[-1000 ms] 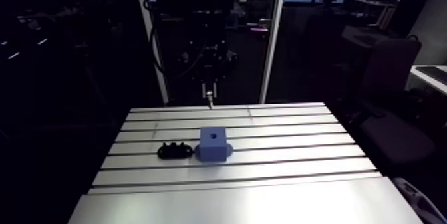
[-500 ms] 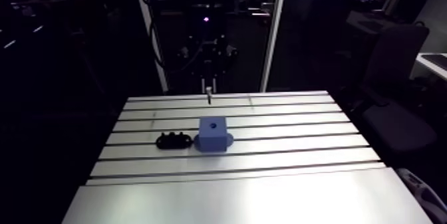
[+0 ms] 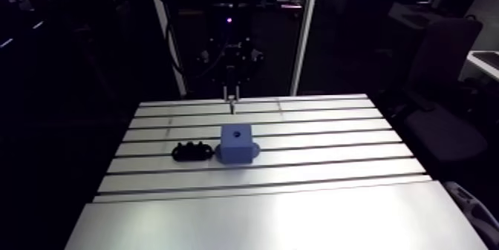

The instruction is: Pick up the M10 bolt and insert it into the hex recess until seated.

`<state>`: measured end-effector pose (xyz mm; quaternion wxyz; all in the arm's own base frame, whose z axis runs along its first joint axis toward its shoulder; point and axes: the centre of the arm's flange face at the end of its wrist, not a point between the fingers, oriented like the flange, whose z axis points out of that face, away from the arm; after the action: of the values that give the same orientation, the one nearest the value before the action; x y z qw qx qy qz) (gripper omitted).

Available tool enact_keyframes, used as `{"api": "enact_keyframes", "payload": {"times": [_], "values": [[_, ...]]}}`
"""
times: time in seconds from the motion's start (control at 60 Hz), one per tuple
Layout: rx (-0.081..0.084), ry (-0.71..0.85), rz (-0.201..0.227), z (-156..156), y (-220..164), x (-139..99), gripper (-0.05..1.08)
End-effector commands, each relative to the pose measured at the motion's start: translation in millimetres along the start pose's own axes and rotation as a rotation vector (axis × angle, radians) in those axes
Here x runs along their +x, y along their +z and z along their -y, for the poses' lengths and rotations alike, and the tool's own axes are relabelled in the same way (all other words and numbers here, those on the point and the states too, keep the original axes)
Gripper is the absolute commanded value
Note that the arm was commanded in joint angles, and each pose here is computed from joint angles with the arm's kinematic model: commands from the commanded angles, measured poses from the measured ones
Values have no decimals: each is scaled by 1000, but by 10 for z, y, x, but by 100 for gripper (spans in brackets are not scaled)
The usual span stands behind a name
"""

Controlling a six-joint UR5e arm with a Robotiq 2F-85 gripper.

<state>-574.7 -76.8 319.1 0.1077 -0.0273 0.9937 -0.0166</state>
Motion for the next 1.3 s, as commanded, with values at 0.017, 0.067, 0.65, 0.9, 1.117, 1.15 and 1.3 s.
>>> {"api": "enact_keyframes", "payload": {"times": [0.017,0.067,0.65,0.9,1.117,1.15,1.3], "values": [[0,3,5,-28,31,13,82],[1,4,9,-37,47,20,82],[12,24,22,-136,116,5,83],[18,25,34,-128,185,33,83],[23,28,34,-134,193,41,83],[23,28,34,-134,194,41,83],[25,29,36,-131,206,36,83]]}}
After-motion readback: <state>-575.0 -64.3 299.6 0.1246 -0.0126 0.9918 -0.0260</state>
